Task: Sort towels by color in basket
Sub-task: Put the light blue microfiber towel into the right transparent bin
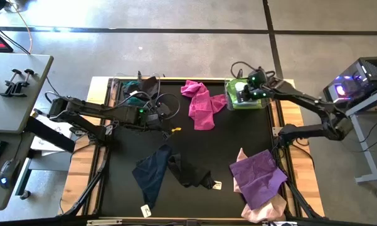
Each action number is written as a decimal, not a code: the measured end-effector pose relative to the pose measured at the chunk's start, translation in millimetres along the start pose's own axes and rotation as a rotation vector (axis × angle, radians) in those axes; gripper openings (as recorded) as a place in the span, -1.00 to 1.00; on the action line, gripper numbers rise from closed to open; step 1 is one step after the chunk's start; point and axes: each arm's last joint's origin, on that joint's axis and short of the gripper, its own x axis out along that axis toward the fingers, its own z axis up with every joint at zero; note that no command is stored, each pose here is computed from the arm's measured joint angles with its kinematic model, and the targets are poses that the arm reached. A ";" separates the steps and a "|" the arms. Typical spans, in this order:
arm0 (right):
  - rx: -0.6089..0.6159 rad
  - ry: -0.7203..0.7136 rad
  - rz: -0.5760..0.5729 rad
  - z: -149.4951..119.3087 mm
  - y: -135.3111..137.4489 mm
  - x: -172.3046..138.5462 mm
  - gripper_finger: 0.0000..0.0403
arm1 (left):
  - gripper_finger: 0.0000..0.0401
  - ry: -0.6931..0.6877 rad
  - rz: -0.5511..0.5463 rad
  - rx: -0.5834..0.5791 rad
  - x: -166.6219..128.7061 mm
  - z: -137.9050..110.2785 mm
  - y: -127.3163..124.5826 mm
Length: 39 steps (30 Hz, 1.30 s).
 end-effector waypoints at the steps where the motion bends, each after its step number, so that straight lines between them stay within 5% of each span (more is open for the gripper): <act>1: 0.011 -0.006 -0.002 -2.6 -1.3 6.0 -0.24 | -0.40 0.000 0.000 0.000 0.0 0.0 0.0; 13: 0.151 -0.037 -0.058 -19.5 -9.7 39.1 -0.24 | -0.40 0.000 0.001 0.000 0.0 -0.2 0.0; 27: -0.058 0.095 -0.200 32.6 8.0 -46.3 -0.24 | -0.40 0.001 0.000 -0.001 0.0 -0.2 -0.1; 35: -0.152 0.032 0.095 44.5 20.9 -43.8 -0.36 | -0.40 0.001 0.000 -0.002 0.0 -0.2 -0.1; 39: -0.079 0.051 0.045 35.5 9.3 -13.9 -0.55 | -0.40 0.001 0.000 -0.002 0.1 -0.3 -0.1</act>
